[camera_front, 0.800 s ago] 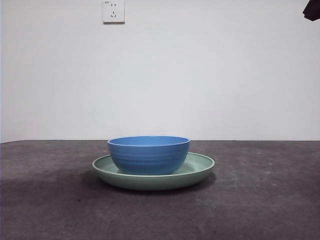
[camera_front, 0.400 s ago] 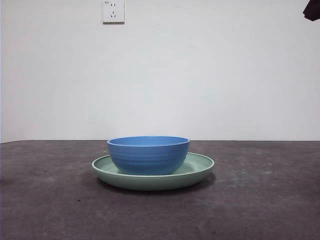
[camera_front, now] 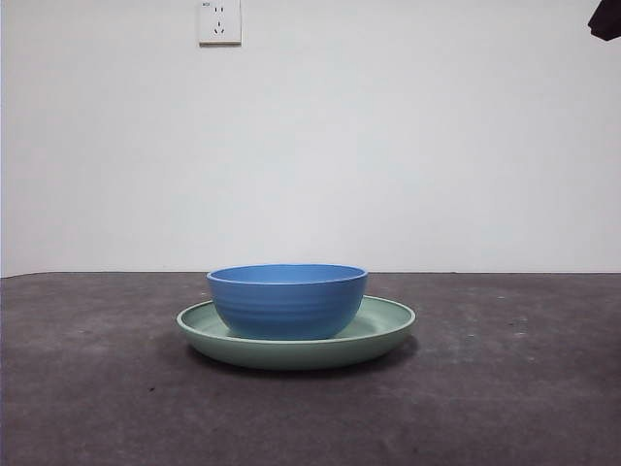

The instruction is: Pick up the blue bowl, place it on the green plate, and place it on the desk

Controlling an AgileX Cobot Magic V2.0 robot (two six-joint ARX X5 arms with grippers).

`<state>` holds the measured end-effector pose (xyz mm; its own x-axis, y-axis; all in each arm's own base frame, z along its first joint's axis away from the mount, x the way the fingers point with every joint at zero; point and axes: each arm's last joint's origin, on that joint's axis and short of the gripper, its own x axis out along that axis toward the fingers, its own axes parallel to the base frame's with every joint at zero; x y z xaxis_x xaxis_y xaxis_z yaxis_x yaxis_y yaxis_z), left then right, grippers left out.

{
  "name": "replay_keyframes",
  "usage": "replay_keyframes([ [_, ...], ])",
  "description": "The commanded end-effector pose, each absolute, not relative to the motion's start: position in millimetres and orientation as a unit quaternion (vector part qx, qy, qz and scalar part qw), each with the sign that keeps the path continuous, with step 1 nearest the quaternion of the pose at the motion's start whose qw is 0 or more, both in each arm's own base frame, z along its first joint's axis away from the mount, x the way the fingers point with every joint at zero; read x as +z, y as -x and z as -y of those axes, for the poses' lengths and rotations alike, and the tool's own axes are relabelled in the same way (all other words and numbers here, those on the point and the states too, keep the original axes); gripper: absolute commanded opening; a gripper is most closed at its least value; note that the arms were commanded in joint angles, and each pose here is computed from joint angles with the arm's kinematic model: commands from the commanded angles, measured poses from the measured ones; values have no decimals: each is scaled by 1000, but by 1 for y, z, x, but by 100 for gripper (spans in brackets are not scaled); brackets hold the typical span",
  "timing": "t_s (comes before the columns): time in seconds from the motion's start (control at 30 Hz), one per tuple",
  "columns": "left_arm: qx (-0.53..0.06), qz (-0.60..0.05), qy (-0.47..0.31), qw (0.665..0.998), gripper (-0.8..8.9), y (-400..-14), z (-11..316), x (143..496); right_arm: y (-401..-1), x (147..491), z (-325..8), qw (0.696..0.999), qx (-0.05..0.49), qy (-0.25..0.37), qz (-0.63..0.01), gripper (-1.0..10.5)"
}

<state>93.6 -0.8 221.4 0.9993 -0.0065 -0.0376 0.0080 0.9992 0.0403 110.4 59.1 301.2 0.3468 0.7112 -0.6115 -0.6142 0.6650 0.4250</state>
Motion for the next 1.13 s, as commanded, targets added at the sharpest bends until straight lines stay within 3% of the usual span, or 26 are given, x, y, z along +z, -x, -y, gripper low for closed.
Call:
replay_keyframes([
  [0.03,1,-30,-6,1000,10,-95,0,202,-112,306,-60,820,412,-54,-392,10],
  [0.43,1,-53,8,999,10,-96,0,159,-112,306,-60,820,412,-54,-392,10],
  [0.73,2,-91,8,996,10,-96,0,149,-112,306,-60,820,412,-54,-392,10],
  [1.13,1,-89,8,996,10,-96,0,149,-112,306,-60,820,412,-54,-392,10],
])
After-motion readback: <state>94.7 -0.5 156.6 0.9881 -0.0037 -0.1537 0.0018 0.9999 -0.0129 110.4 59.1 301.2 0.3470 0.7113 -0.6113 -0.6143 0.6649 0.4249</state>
